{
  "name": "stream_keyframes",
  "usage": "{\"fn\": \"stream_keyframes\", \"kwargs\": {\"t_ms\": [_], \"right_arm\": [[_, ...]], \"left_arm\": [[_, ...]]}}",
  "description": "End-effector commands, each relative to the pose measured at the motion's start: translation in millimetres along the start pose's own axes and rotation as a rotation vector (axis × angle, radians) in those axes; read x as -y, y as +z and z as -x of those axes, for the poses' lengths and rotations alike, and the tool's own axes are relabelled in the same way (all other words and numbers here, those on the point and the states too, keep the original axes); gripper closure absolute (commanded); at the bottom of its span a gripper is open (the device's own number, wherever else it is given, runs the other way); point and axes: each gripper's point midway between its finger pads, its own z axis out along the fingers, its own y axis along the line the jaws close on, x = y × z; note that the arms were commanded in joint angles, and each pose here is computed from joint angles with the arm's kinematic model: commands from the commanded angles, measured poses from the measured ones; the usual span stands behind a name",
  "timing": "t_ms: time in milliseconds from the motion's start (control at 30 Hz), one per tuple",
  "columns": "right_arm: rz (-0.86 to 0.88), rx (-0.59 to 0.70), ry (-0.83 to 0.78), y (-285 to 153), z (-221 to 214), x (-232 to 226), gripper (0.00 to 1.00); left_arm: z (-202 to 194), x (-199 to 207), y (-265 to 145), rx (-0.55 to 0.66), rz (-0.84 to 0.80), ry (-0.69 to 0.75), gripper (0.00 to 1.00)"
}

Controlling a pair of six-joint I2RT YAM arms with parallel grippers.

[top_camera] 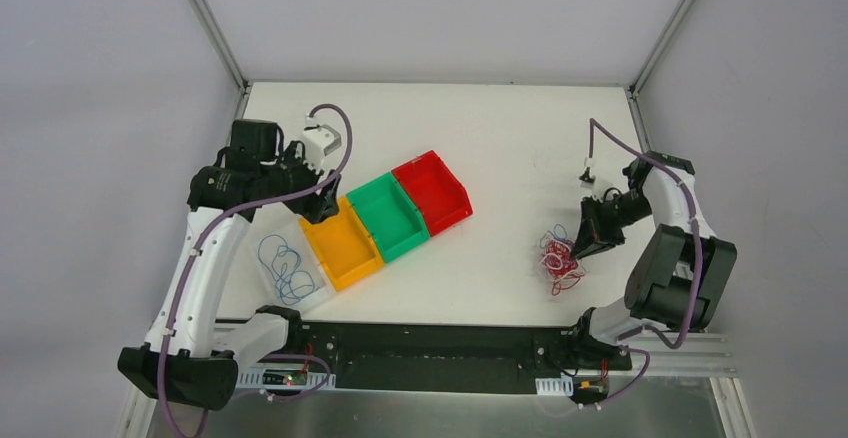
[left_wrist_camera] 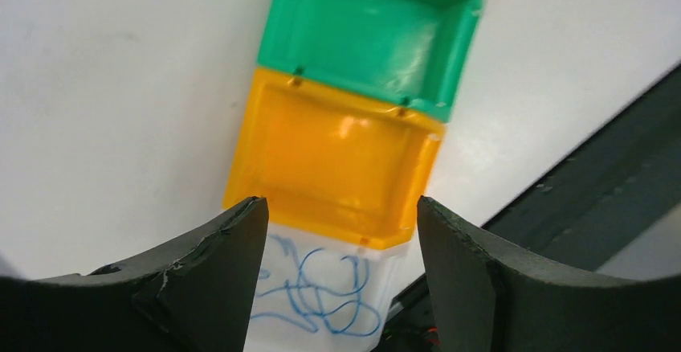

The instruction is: Untangle the cables

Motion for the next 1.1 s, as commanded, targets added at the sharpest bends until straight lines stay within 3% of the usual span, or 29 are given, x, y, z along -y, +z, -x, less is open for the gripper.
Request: {"fn": "stream_keyframes", "kwargs": {"t_ms": [0, 233, 467, 633, 733, 867, 1067], "right_arm": [[0.122, 0.088, -0.053, -26, -3, -46, 1.00], [0.162, 0.091, -0.138, -32, -17, -82, 1.00], [0.156, 0.065, -0.209, -27, -23, -103, 1.00], [0.083, 0.091, -0.190, -21, -16, -102, 1.00], [0.061, 0.119, -0.173, -21, -12, -102, 1.00], [0.063, 0.126, -0.166, -22, -9, -103, 1.00], [0.073, 0.139, -0.163, -24, -3, -106, 1.00]], "left_arm": [[53, 67, -7, 0.193, -0.372, -0.008, 0.31], [122, 164, 35, 0.312, -0.594, 0.240, 0.42], [181, 263, 47, 0.482, -0.780, 0.416, 0.52], [202, 305, 71, 0.411, -0.845, 0.267, 0.52], [202, 313, 88, 0.316, -0.850, 0.073, 0.49], [194, 319, 108, 0.217, -0.857, -0.080, 0.47], [196, 325, 124, 0.178, -0.859, -0.156, 0.47]]}}
